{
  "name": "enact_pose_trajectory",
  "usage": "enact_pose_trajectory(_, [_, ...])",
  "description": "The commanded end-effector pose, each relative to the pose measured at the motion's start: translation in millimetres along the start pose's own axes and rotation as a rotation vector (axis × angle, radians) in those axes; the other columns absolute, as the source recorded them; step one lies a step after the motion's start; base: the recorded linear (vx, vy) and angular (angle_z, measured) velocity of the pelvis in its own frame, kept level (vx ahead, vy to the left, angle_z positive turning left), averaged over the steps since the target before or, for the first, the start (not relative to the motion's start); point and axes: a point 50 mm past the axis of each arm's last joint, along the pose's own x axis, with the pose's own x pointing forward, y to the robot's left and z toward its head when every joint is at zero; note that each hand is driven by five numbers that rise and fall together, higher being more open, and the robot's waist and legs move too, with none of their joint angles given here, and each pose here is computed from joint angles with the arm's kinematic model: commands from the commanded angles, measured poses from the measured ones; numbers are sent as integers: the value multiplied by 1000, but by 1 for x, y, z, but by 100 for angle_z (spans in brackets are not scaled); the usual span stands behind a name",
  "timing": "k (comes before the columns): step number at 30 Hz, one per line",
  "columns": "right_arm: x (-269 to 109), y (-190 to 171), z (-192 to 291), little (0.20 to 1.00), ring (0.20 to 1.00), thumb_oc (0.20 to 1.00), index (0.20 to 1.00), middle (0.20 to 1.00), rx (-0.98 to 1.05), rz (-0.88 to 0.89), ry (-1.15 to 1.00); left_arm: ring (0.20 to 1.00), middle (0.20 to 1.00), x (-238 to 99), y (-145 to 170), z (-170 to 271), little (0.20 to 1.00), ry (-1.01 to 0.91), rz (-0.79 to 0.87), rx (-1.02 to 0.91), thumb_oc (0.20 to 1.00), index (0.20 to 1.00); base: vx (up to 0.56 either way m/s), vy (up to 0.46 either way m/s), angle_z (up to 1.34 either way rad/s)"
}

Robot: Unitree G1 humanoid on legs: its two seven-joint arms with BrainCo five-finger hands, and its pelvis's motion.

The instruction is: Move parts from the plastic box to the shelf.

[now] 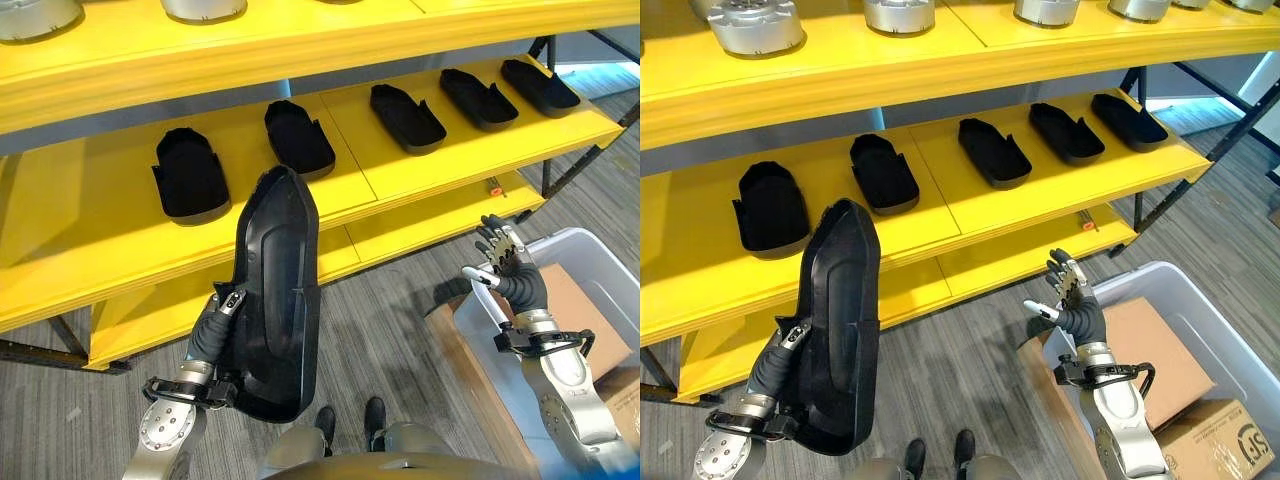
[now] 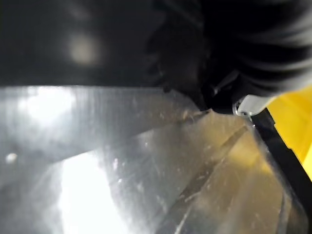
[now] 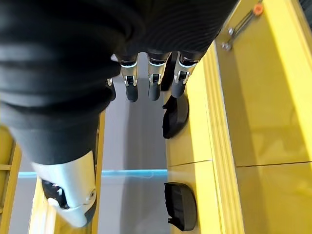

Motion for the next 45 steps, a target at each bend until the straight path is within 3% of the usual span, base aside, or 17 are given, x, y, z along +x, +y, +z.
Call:
enact_pose_trajectory(1, [13,-3,24,1000,1000,1000,1000,1000,-10,-26,-131,200,200,-9,17,35,200,-196,137,-39,200,200,-17,195,74])
enact_pose_trajectory(20, [-3,-5,10,1000,1000,1000,1000,1000,28,-48,-66,200,200,-8,34,49,200,-236,169,115,200,200,63,168,29])
enact_pose_trajectory(28, [2,-5,14,1000,1000,1000,1000,1000,38,-69,-94,200,200,1,32,48,200,-237,162,122,200,200,52,138,31])
enact_pose_trajectory(31, [14,11,14,1000,1000,1000,1000,1000,72,-31,-110,200,200,2,41,49,200,-237,201,166,200,200,7,357,16])
enact_pose_trajectory(38, [21,32,18,1000,1000,1000,1000,1000,90,98,-123,200,200,2,37,39,200,-200,208,108,200,200,49,77,-71])
enact_pose_trajectory(45, [18,22,21,1000,1000,1000,1000,1000,72,66,-131,200,200,1,30,30,200,-167,183,61,200,200,63,-159,7])
